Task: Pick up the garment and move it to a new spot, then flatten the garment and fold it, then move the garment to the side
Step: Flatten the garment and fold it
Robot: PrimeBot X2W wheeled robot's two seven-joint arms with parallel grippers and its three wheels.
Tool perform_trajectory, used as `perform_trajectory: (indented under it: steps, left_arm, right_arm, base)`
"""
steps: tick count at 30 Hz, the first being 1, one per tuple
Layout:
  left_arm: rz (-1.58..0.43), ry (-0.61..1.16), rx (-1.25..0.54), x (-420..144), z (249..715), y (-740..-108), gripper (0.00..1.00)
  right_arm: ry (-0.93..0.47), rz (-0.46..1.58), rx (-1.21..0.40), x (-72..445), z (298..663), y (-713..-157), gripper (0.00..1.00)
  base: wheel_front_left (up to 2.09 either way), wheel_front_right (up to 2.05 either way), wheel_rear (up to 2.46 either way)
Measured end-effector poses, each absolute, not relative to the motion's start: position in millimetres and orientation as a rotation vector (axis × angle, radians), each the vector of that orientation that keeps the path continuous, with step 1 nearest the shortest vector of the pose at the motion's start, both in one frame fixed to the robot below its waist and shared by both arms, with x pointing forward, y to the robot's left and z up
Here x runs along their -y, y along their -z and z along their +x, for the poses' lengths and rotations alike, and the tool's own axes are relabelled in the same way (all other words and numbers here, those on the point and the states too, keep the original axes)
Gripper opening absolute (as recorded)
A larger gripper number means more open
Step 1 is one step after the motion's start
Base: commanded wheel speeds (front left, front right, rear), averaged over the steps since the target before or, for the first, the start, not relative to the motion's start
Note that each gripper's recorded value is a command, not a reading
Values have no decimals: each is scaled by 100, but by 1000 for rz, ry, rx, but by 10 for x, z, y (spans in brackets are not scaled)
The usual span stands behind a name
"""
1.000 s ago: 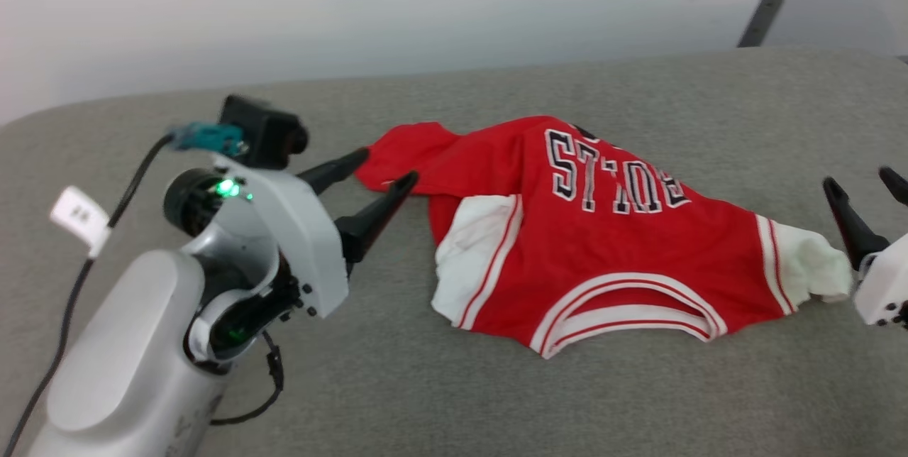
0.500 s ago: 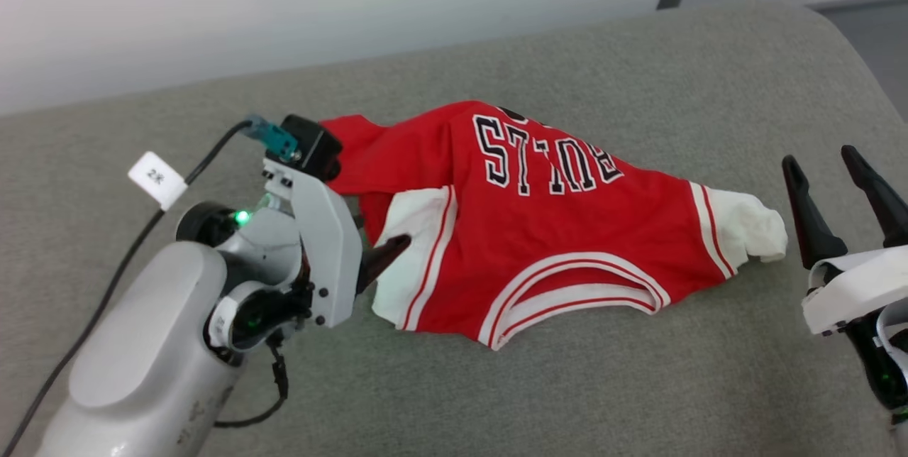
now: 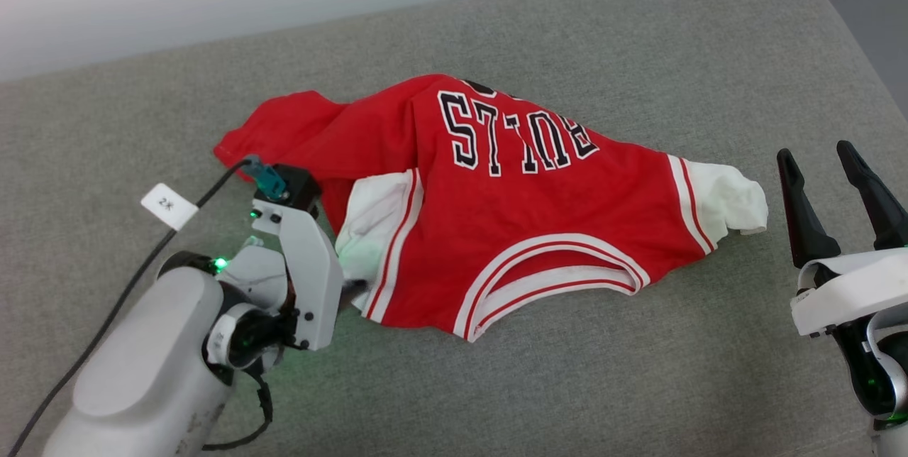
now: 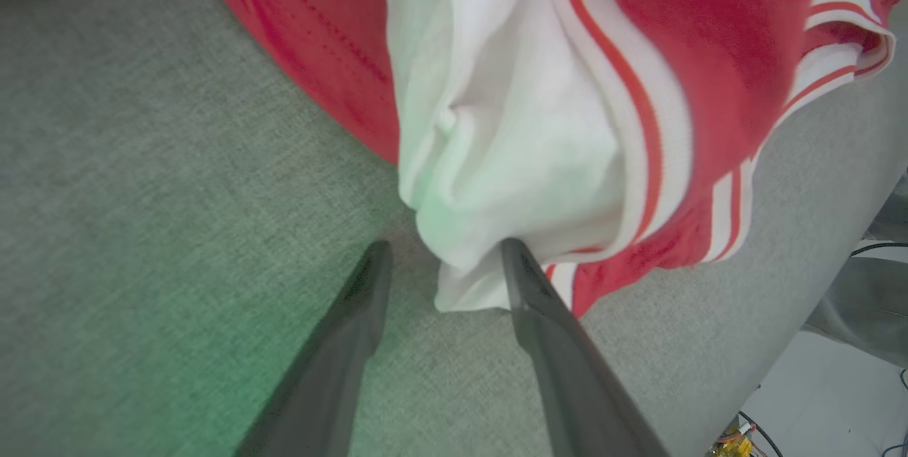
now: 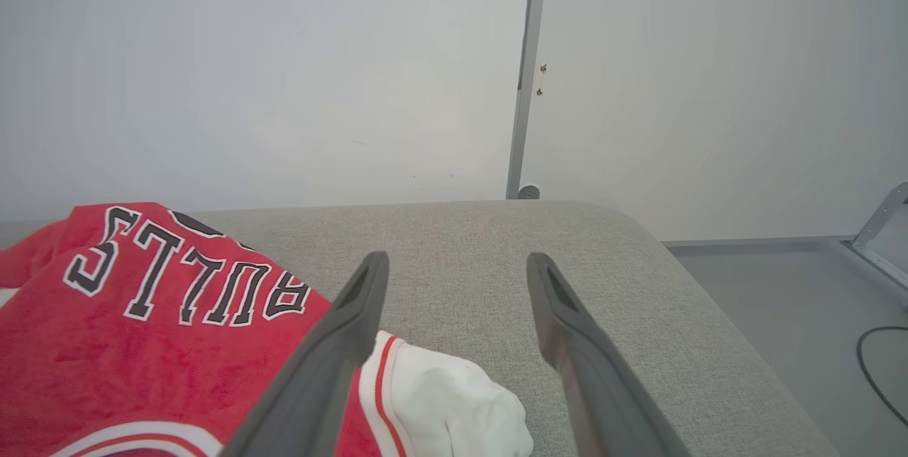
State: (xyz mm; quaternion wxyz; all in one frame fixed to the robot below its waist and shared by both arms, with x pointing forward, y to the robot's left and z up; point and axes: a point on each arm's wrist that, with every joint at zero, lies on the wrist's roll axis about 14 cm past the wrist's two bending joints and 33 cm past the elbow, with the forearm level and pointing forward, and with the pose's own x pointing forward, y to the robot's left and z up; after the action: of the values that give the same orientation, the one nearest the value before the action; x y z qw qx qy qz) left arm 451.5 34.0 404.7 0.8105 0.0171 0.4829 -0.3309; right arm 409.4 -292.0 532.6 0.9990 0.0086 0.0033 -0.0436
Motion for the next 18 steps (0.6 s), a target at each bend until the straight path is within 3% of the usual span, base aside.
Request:
perform_trajectory:
  steps: [9, 18]
  left_arm:
    - [20, 685, -1055, -376, 4531, -4054, 0]
    - [-25, 581, -968, -679, 4705, -4391, 0]
  right_arm:
    - [97, 13, 6, 2953, 4099, -5367, 100]
    - [91, 15, 0, 2931, 4118, -5372, 100]
  base:
    - [0, 0, 0]
    - [0, 0, 0]
